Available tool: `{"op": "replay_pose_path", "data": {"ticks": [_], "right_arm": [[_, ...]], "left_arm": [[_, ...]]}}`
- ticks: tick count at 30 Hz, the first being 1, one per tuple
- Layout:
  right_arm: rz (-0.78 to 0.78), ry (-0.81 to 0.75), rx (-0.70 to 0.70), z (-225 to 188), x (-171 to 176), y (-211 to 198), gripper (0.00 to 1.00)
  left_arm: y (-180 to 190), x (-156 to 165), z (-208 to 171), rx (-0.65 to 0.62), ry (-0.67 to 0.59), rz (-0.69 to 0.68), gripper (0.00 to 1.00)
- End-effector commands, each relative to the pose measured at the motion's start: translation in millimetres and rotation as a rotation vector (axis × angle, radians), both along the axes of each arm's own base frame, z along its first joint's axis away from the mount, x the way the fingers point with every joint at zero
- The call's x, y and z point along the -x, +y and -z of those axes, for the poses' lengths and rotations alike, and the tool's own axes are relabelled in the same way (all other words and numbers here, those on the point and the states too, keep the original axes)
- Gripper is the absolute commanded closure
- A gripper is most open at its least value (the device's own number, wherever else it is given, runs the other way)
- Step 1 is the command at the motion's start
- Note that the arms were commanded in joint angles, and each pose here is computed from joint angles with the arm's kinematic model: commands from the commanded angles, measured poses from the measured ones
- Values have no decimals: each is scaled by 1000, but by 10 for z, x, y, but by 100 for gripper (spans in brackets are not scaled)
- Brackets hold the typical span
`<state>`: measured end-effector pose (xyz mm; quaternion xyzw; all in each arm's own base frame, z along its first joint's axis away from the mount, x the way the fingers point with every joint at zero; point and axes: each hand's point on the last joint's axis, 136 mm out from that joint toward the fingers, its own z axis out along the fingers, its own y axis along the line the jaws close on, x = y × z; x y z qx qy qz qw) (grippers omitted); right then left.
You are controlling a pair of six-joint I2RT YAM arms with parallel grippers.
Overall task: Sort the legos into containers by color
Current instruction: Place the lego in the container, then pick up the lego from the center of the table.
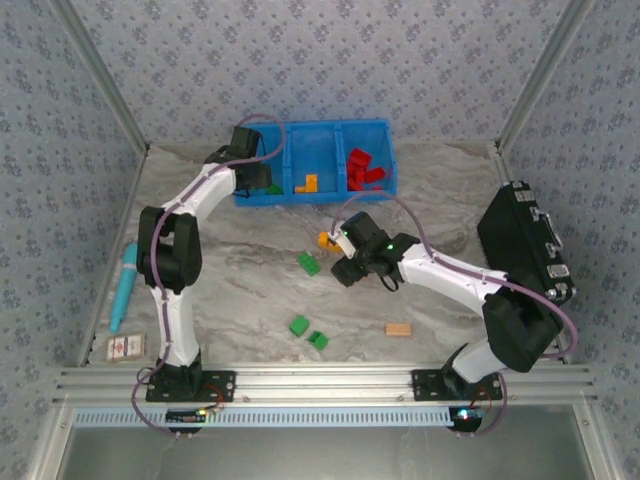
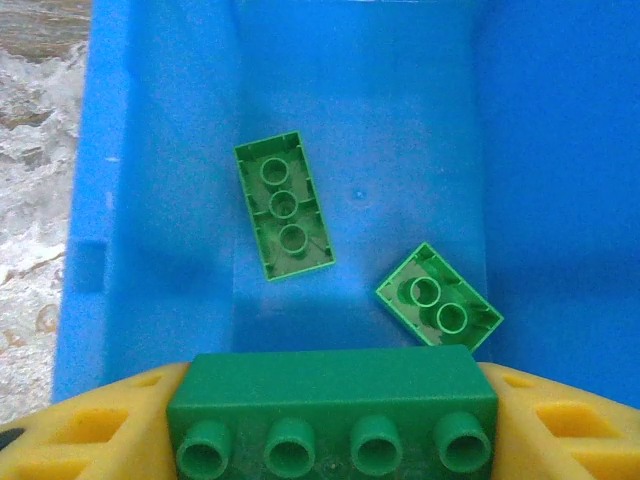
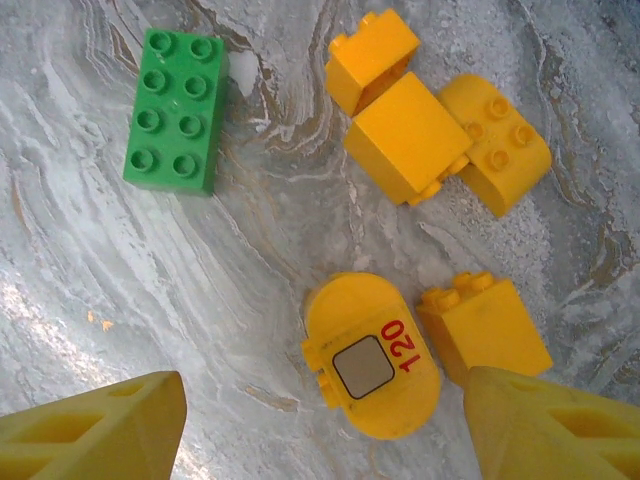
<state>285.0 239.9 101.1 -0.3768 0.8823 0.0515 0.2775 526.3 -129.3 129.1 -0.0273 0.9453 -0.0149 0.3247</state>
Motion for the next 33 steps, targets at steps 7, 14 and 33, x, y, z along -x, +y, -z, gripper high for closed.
{"op": "replay_pose_path", "data": {"ticks": [7, 14, 33], "right_arm": [[69, 89, 10, 288, -28, -139, 23], [76, 136, 29, 478, -32, -119, 23], [99, 174, 96, 744, -175, -115, 29]], "left_arm": [[-76, -173, -119, 26, -38, 23, 41], [-144, -132, -340, 50, -83, 57, 27], [-55, 464, -1706, 72, -324, 100, 15]]}}
